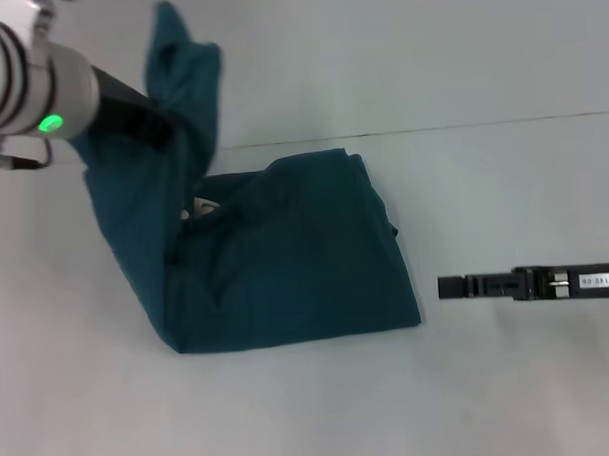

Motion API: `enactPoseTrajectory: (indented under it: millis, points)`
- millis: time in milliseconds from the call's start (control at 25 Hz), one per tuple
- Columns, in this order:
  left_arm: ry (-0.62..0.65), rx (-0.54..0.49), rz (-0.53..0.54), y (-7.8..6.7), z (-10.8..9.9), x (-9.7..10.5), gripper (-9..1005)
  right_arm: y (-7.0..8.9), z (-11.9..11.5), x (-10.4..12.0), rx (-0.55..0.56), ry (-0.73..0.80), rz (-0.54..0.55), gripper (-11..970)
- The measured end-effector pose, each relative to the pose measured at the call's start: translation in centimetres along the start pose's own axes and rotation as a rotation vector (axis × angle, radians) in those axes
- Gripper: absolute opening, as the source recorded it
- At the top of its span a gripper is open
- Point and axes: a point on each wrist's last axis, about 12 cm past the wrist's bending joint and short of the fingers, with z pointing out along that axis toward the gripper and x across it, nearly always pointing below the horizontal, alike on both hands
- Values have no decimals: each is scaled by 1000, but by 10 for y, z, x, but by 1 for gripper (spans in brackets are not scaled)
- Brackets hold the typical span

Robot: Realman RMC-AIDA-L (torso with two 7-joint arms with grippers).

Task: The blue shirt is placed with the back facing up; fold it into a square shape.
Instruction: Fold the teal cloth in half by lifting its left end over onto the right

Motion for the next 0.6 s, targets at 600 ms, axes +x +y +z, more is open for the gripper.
enactPoseTrajectory:
  millis: [600]
  points:
    - [36, 73, 35, -35, 43, -23, 135, -3, -2, 7, 23, 58, 32, 729]
